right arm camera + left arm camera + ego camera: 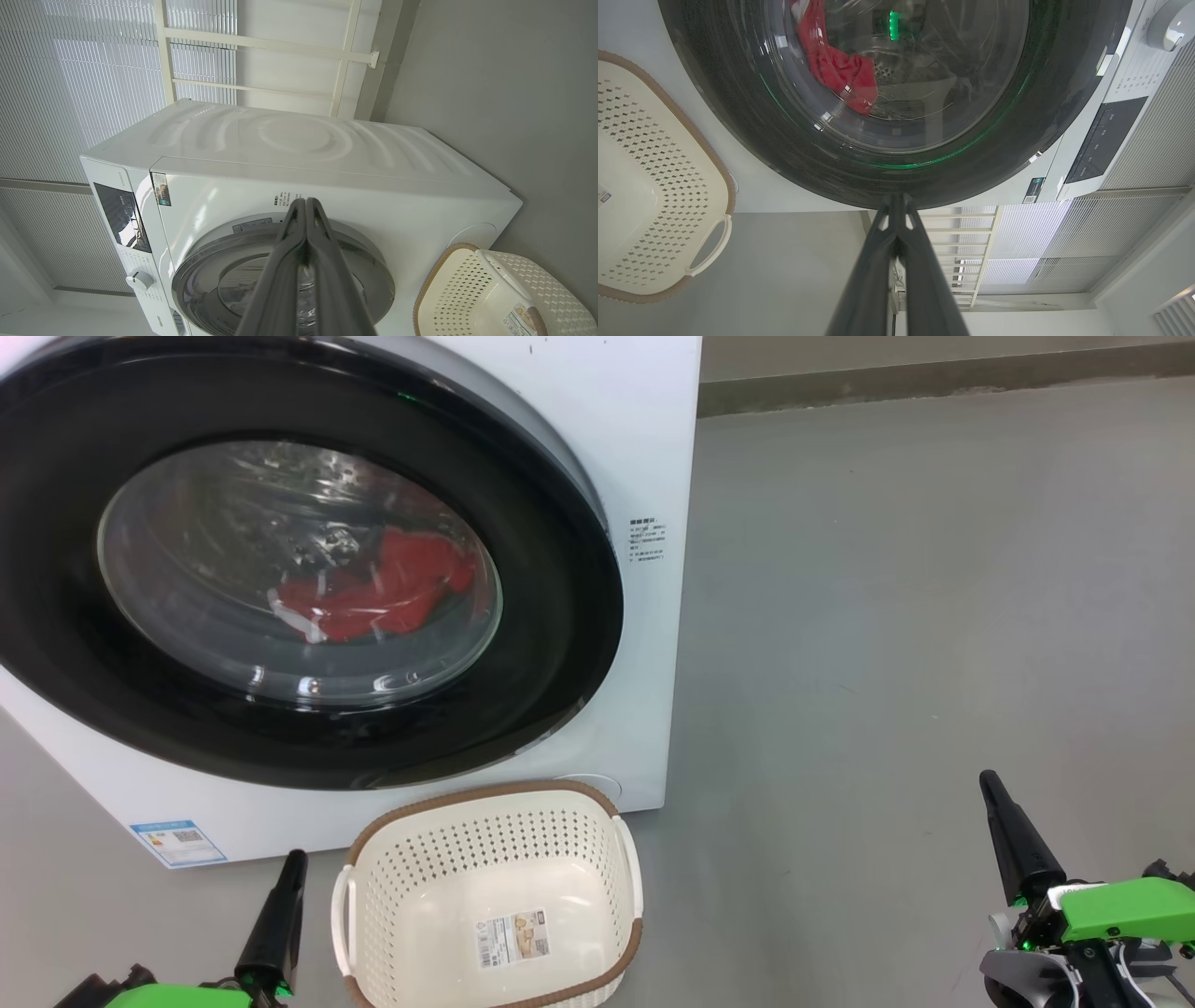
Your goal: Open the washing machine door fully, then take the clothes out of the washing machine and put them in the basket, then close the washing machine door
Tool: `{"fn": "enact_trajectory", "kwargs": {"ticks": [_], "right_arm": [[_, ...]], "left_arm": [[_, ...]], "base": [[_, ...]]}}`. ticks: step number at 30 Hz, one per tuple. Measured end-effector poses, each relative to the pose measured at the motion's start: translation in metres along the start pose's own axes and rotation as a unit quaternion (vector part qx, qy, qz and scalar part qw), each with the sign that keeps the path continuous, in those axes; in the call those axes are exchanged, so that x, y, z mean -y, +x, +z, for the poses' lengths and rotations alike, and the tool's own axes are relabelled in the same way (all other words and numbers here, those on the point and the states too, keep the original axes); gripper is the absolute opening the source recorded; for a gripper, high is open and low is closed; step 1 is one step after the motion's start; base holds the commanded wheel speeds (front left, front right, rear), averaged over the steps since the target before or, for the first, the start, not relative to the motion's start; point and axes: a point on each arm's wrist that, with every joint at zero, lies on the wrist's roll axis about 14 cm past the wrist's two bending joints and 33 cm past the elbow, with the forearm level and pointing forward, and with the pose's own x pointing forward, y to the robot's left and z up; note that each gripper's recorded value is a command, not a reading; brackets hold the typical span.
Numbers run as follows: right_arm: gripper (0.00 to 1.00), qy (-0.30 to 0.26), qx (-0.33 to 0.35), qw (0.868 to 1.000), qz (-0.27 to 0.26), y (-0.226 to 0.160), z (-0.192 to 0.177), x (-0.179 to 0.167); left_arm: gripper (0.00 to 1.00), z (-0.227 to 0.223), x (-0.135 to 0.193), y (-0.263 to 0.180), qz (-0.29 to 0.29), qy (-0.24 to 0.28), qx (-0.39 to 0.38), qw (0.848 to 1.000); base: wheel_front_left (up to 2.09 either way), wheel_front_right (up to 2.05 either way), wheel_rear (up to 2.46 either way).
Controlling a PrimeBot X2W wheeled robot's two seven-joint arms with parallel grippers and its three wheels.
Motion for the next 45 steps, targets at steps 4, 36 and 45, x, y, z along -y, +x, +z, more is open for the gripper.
{"fn": "enact_trajectory", "kwargs": {"ticks": [4, 36, 45], "right_arm": [[0.0, 0.0, 0.0, 1.0, 0.0, 0.0, 0.0, 0.0], [1.0, -0.055, -0.001, 0.997, -0.063, -0.019, -0.008, 0.041], [1.0, -0.101, -0.003, 0.993, -0.06, -0.019, -0.01, 0.039]], "left_arm": [[0.0, 0.0, 0.0, 0.0, 0.0, 0.0, 0.0, 1.0], [1.0, -0.006, -0.035, -0.015, 0.054, 0.056, 0.0, 0.997], [1.0, -0.007, -0.03, -0.014, 0.047, 0.131, 0.0, 0.99]], "base": [[0.0, 0.0, 0.0], [0.0, 0.0, 0.0], [0.0, 0.0, 0.0]]}}
